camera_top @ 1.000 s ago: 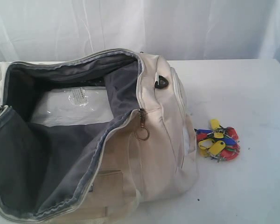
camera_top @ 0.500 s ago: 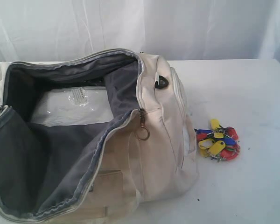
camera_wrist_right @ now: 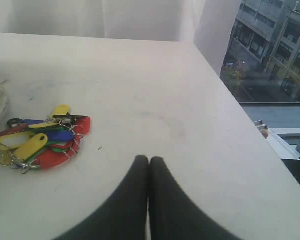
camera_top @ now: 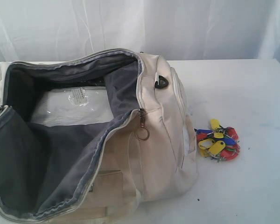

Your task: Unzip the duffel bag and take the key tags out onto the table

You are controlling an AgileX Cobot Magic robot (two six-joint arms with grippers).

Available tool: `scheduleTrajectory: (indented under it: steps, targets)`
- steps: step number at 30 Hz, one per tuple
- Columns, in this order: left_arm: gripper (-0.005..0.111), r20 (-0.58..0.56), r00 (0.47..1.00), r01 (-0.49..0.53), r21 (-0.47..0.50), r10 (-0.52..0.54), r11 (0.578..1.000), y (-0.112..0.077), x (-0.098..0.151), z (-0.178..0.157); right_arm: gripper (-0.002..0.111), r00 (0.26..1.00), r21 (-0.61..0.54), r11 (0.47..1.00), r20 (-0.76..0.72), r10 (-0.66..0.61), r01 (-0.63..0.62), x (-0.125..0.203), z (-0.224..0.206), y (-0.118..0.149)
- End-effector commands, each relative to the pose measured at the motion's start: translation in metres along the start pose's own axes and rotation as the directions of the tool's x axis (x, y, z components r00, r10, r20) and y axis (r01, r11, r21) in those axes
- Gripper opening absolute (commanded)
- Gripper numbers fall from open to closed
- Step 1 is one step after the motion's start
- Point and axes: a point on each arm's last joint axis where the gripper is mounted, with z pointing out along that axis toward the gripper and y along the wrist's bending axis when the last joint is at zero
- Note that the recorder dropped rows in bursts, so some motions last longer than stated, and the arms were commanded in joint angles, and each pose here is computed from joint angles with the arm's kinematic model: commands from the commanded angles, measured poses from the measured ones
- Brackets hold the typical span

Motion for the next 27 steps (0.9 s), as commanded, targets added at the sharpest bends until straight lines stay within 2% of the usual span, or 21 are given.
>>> scheduleTrajectory:
  steps: [1, 27]
  targets:
    - [0.000, 0.001, 1.000, -0.002, -0.002, 0.002, 1.000, -0.0001, 0.0010, 0.0001, 0.000, 1.000, -0.001, 1.000, 0.000, 0.003, -0.003, 0.0013, 0.0003, 0.0001]
    - [0.000, 0.003, 1.000, 0.025, 0.010, -0.025, 1.000, -0.0011, 0.0008, 0.0001, 0.000, 1.000, -0.001, 1.000, 0.000, 0.003, -0.003, 0.0013, 0.0003, 0.0001]
